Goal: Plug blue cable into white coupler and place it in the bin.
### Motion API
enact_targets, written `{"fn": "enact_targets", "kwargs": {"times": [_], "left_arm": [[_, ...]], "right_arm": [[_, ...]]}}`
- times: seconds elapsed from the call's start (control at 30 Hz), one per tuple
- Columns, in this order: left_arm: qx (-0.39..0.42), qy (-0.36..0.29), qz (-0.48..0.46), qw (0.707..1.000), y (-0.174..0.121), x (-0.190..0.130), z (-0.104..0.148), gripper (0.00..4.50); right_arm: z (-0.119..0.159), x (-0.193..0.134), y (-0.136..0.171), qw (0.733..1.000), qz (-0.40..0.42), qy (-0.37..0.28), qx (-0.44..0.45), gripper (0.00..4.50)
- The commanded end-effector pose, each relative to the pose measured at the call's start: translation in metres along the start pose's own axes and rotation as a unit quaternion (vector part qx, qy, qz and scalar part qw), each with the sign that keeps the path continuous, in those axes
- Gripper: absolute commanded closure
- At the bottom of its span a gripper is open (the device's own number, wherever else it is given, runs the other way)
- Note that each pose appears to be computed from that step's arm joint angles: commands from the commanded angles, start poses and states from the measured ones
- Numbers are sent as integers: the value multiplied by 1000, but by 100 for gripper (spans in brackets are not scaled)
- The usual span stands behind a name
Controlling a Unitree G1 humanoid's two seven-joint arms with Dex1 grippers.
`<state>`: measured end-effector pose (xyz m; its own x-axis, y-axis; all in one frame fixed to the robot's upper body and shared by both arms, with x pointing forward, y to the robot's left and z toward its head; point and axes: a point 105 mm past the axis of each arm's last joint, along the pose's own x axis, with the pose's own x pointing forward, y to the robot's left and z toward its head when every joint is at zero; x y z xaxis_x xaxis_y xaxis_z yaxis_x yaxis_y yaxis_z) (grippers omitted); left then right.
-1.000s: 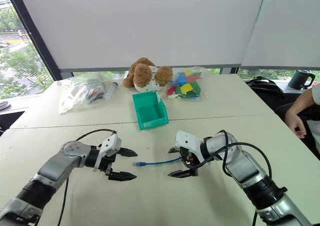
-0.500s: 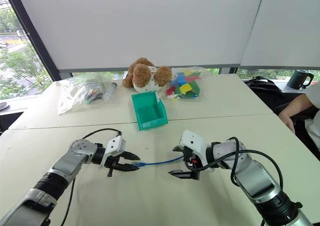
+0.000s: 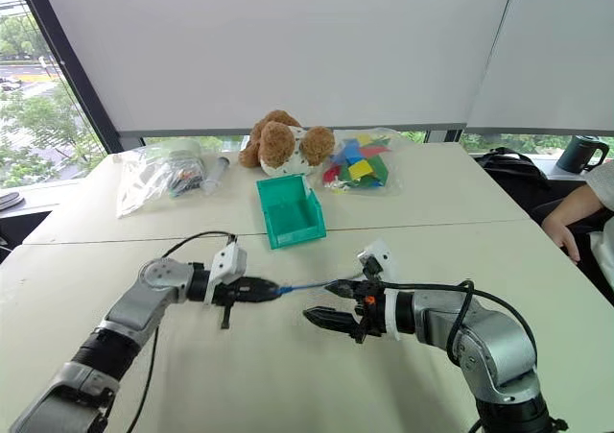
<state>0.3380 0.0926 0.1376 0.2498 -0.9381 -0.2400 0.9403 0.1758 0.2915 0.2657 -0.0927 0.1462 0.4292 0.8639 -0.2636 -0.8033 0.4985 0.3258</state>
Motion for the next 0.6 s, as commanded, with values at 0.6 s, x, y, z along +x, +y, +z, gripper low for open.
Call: {"fn": "enact_targets", "kwargs": {"times": [0.6], "left_arm": [[36,-45,26,998,3,7,38,448]], "right_arm": [[43,54,-10,952,3,-135,274,51]]}}
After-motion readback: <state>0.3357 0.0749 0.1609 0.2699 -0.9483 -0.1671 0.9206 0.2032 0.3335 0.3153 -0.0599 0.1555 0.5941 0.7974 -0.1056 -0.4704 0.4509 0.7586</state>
